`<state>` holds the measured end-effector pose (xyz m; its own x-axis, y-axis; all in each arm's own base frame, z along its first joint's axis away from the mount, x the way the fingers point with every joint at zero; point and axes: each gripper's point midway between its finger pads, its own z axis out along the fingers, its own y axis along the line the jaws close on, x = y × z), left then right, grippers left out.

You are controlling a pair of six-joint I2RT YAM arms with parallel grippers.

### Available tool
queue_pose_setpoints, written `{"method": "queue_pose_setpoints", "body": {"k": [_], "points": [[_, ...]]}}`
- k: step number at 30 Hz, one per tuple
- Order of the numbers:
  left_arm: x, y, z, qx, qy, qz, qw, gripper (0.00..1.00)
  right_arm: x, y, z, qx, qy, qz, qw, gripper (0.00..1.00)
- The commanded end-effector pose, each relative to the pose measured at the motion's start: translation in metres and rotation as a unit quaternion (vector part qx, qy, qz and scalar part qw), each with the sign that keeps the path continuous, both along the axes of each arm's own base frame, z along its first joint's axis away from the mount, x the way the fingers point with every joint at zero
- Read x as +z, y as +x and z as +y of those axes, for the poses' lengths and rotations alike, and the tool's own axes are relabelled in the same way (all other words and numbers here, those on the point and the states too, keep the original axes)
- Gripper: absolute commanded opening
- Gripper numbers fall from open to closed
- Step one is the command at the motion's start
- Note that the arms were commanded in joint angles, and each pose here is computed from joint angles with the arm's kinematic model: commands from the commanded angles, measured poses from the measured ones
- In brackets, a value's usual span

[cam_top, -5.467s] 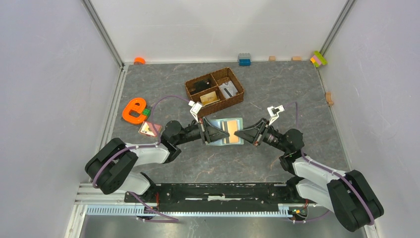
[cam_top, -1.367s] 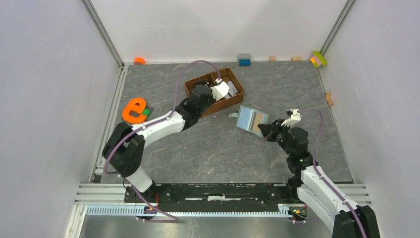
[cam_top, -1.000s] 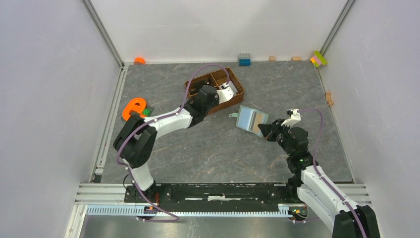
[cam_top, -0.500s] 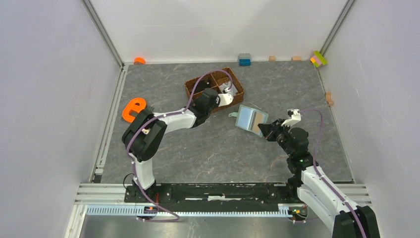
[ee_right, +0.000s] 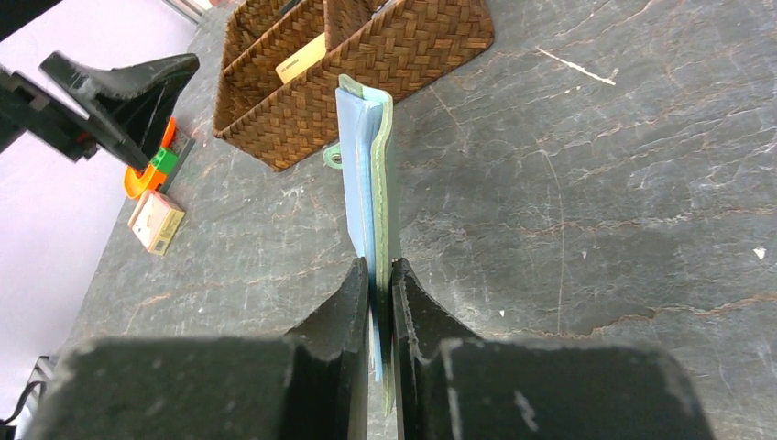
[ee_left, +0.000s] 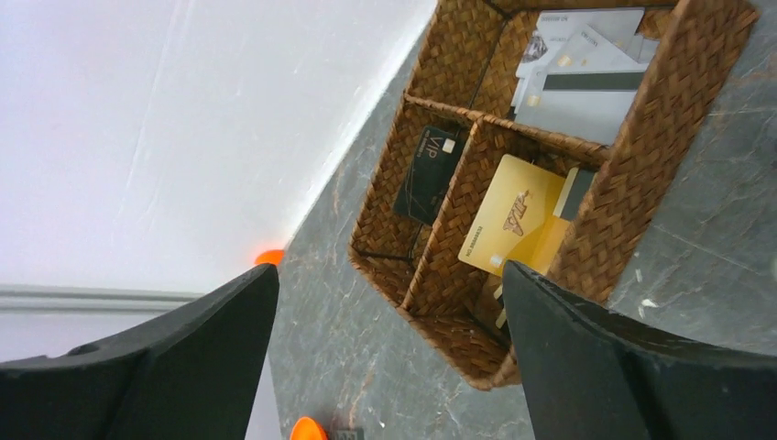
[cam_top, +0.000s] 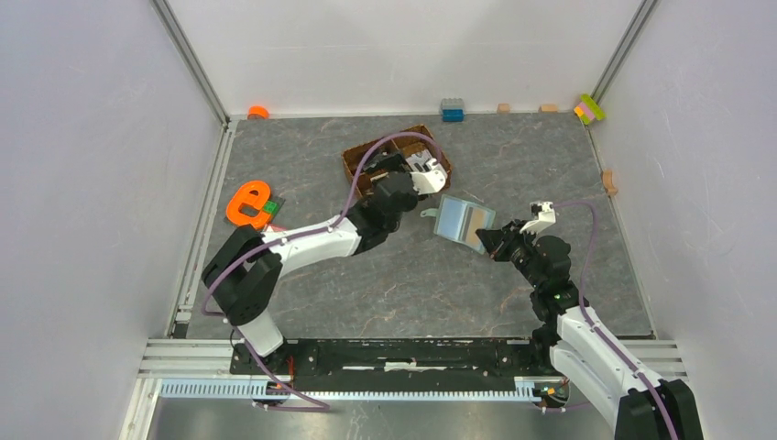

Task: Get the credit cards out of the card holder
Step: Place the credit card in the storage box, then remove the credit card from the card holder.

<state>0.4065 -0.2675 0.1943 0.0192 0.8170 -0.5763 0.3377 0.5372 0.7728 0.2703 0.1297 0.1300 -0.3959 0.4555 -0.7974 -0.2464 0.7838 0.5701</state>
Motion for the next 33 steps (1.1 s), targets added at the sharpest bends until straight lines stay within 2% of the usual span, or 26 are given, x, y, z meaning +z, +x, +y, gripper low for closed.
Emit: {"method": "queue_pose_setpoints", "body": {"k": [1, 4, 6, 8, 10, 13, 15, 19, 24, 30, 33], "points": [[0.060, -0.039, 0.003, 0.085, -0.109, -0.095, 0.986, 1.00, 0.022, 0.003, 0.007, 0.017, 0.023, -0.038, 0.999, 0.00], [0.071, -0.081, 0.012, 0.170, -0.207, -0.111, 0.957, 1.00, 0.022, -0.002, 0.015, 0.038, 0.040, -0.034, 0.998, 0.00], [0.061, -0.108, -0.004, 0.139, -0.232, -0.059, 0.961, 1.00, 0.026, -0.009, 0.025, 0.069, 0.064, -0.037, 0.995, 0.00], [0.042, -0.125, -0.016, 0.102, -0.290, 0.019, 0.951, 1.00, 0.029, -0.016, 0.034, 0.095, 0.090, -0.038, 0.991, 0.00], [0.032, -0.139, -0.026, 0.057, -0.364, 0.072, 0.927, 1.00, 0.032, -0.020, 0.040, 0.115, 0.103, -0.039, 0.987, 0.00], [0.031, -0.159, -0.038, -0.005, -0.430, 0.118, 0.895, 1.00, 0.033, -0.022, 0.043, 0.124, 0.105, -0.036, 0.986, 0.00], [0.032, -0.167, -0.043, -0.017, -0.464, 0.144, 0.874, 1.00, 0.035, -0.024, 0.045, 0.131, 0.110, -0.039, 0.984, 0.00], [0.010, -0.174, -0.046, -0.001, -0.487, 0.186, 0.854, 1.00, 0.042, -0.025, 0.043, 0.129, 0.107, -0.051, 0.985, 0.00], [0.001, -0.178, -0.051, -0.013, -0.501, 0.211, 0.839, 1.00, 0.047, -0.022, 0.033, 0.099, 0.090, -0.067, 0.989, 0.00], [-0.003, -0.172, -0.047, -0.032, -0.555, 0.265, 0.788, 1.00, 0.061, -0.021, 0.021, 0.070, 0.076, -0.099, 0.990, 0.00], [0.001, -0.173, -0.051, -0.067, -0.584, 0.284, 0.757, 1.00, 0.065, -0.021, 0.022, 0.073, 0.074, -0.103, 0.989, 0.00]]}}
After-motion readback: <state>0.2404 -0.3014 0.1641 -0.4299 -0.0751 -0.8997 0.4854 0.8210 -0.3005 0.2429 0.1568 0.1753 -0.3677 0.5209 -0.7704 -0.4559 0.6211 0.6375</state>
